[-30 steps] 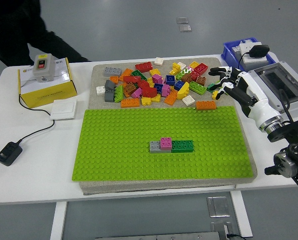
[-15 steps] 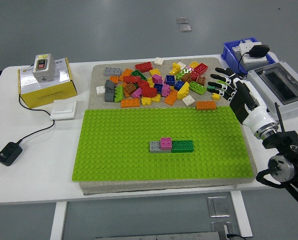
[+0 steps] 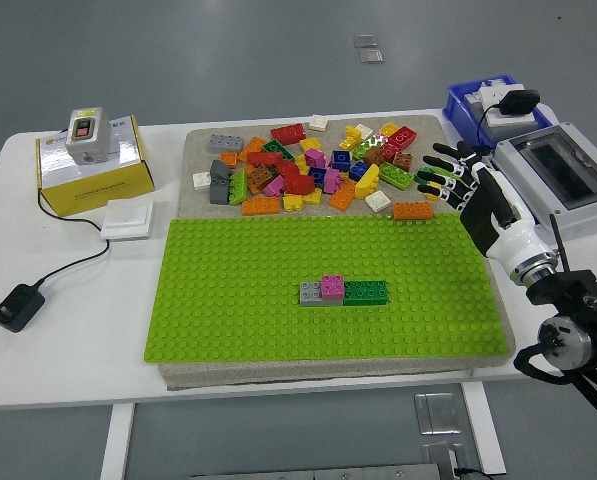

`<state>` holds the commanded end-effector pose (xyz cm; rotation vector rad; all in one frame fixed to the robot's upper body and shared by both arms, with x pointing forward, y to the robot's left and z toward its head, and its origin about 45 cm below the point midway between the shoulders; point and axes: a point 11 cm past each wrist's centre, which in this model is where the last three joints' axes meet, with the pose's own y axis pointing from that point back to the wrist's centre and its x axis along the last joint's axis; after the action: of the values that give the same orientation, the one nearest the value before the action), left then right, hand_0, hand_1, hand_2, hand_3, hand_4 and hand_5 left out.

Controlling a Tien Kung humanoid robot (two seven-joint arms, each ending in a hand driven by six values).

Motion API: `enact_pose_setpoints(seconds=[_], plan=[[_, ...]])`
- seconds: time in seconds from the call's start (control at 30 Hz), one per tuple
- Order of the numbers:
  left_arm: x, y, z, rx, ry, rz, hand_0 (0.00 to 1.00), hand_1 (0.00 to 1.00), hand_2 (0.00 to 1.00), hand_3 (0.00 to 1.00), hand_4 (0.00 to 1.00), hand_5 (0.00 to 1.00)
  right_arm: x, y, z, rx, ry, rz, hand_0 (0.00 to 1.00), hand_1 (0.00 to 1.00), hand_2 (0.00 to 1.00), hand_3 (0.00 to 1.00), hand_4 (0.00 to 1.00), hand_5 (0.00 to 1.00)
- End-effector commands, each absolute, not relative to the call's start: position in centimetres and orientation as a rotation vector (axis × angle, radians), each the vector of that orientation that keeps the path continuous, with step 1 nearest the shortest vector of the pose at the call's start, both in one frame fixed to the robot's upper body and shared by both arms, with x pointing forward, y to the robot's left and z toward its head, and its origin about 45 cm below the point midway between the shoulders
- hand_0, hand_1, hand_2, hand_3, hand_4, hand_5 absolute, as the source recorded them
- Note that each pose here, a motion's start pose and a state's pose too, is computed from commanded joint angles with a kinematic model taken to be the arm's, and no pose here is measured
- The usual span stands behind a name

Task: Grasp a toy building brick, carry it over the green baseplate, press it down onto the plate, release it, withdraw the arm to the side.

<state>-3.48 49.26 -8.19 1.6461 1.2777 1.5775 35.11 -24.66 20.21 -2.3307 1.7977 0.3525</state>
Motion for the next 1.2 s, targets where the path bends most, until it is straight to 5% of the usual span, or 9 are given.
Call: enact_pose_setpoints(seconds=[1.2], plan=[[-4.6,48.1,-8.7,1.633,1.319,1.566,0.652,0.634,0.575,0.649,0.371,0.543,35.4,-25.4,21.8,-2.35,1.871,0.219,0.717,0.69,0.725,0.723,0.647,0.792]])
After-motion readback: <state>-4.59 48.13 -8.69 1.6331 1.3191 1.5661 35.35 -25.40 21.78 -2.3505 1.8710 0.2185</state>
